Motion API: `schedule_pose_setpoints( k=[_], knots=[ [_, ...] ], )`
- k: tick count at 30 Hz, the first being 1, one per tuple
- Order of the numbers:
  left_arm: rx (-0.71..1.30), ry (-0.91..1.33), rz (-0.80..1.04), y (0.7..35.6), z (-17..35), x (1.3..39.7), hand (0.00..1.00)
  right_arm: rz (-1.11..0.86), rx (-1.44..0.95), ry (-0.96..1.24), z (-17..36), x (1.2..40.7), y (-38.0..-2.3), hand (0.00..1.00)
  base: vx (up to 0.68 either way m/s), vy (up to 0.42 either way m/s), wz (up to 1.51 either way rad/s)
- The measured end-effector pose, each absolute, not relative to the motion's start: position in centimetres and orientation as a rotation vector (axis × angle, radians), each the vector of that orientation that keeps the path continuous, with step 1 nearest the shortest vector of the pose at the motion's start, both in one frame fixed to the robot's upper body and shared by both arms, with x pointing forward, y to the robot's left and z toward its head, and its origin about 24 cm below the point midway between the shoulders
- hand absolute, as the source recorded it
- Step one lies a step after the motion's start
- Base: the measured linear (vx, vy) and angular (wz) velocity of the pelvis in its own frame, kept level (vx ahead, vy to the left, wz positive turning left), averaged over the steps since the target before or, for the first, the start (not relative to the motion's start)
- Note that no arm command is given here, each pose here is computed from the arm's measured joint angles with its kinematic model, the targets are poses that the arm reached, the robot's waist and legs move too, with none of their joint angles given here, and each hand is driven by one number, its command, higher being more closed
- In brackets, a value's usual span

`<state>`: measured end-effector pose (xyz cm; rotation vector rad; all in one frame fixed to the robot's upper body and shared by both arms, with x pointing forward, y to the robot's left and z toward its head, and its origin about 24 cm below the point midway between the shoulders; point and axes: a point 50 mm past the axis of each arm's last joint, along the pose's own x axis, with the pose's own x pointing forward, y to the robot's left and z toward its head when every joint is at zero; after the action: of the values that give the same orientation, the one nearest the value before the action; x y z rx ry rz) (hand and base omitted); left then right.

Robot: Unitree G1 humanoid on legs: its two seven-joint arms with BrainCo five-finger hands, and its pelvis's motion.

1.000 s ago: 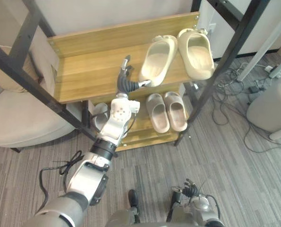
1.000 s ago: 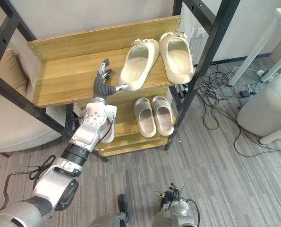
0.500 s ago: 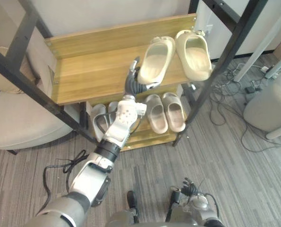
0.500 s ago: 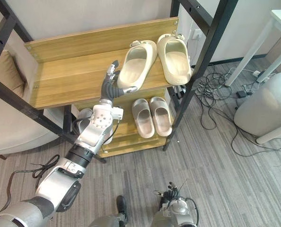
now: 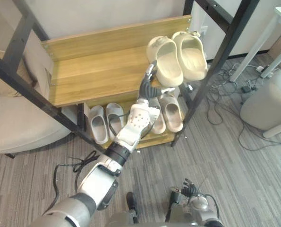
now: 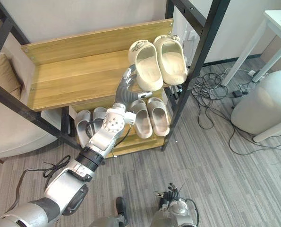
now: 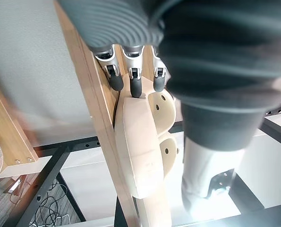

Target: Organize the slippers on the shoe rack

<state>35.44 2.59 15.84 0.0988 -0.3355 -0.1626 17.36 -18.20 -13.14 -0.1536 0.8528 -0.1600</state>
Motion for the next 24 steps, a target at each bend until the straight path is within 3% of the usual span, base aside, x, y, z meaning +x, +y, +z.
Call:
schedule_pose_setpoints(
  k=[14, 24],
  knots=[
    [0.107, -0.338, -0.112, 4.0, 15.9, 35.9, 0.00, -0.180, -0.152, 0.860, -13.2, 17.3, -18.4, 0.00, 0.00, 0.003, -0.03],
    [0.005, -0.371, -0.049, 7.9, 17.4, 35.7, 0.00, -0.166, -0.146, 0.874, -13.4, 17.1, -18.0, 0.00, 0.02, 0.007, 0.19]
  ],
)
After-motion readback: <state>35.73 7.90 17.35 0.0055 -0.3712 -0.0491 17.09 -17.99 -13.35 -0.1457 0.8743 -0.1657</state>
